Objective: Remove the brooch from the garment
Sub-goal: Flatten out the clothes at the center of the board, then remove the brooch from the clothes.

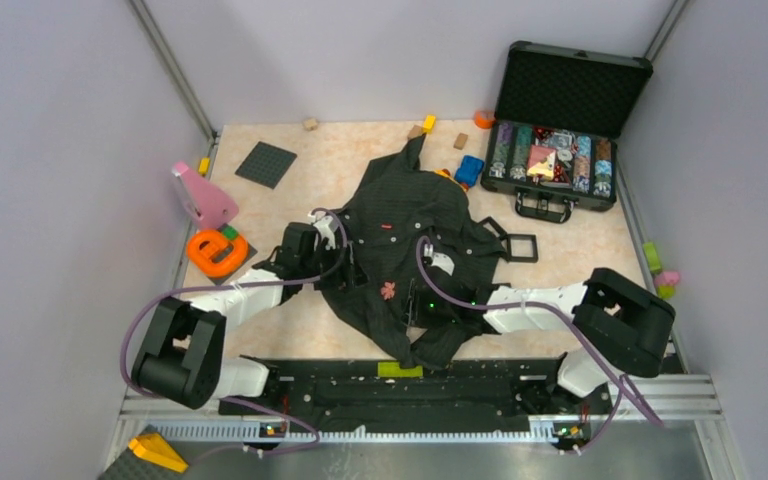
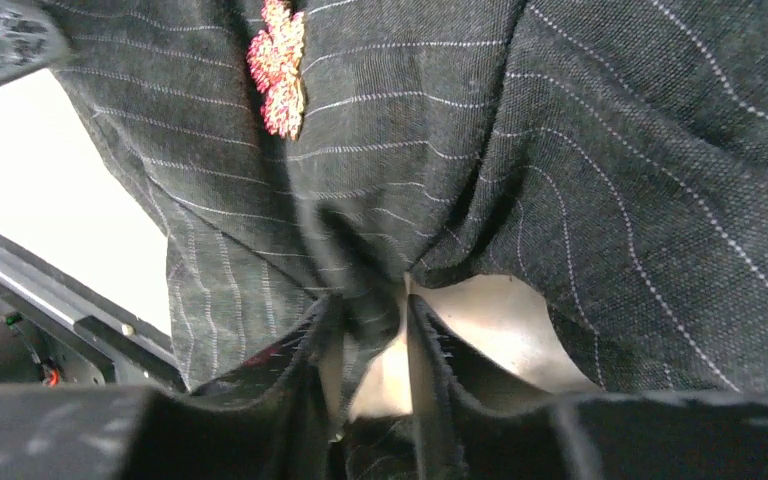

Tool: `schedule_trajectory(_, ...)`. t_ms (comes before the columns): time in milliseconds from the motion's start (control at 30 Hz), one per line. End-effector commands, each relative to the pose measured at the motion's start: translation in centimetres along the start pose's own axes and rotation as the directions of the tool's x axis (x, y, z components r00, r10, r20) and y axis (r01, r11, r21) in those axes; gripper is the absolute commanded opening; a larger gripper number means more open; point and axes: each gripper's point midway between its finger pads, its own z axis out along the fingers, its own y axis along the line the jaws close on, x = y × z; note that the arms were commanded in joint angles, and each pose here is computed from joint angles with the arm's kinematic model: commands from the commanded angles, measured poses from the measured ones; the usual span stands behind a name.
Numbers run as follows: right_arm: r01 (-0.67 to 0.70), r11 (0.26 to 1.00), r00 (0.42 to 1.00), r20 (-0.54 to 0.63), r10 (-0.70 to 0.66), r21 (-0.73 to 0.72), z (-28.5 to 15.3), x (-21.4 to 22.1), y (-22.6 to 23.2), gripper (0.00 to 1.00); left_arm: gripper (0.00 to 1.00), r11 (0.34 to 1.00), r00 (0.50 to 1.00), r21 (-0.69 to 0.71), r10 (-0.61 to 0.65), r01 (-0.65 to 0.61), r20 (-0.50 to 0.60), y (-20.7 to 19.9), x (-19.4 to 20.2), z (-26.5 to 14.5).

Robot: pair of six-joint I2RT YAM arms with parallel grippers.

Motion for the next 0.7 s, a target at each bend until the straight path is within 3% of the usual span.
schedule_trajectory(0, 0.016, 1.0, 1.0, 0.021, -0.016, 0.022, -1.6, -0.4, 0.1, 0.37, 0.81, 0.99, 1.0, 0.138, 0.02, -0.018, -0.013, -1.9, 0.4, 0.7)
schedule_trajectory(67, 0.043, 0.998, 0.997, 0.058, -0.045, 0.038, -2.9, -1.6, 0.1, 0.39, 0.79, 0.989, 0.999, 0.148, 0.026, -0.022, -0.023, -1.9, 0.9, 0.8)
schedule_trajectory(133, 0.08, 0.996, 0.99, 0.11, -0.084, 0.046, -4.3, -3.2, 0.7, 0.39, 0.69, 0.985, 0.999, 0.167, 0.035, -0.03, -0.032, -2.2, 1.5, 0.9)
schedule_trajectory(300, 0.201, 0.979, 0.96, 0.203, -0.192, -0.02, -6.4, -6.7, 4.3, 0.37, 0.24, 0.986, 0.997, 0.166, 0.024, -0.012, -0.071, -2.7, 3.5, 0.7)
schedule_trajectory(467, 0.279, 0.959, 0.943, 0.201, -0.265, -0.041, -4.6, -8.4, 7.1, 0.38, 0.23, 0.99, 0.998, 0.138, 0.006, 0.002, -0.059, -2.6, 4.7, -0.7)
schedule_trajectory(667, 0.201, 0.977, 0.974, 0.123, -0.192, -0.069, -0.6, -9.0, 7.2, 0.39, 0.18, 0.995, 0.999, 0.099, 0.027, -0.024, -0.026, -2.0, 4.7, -1.8)
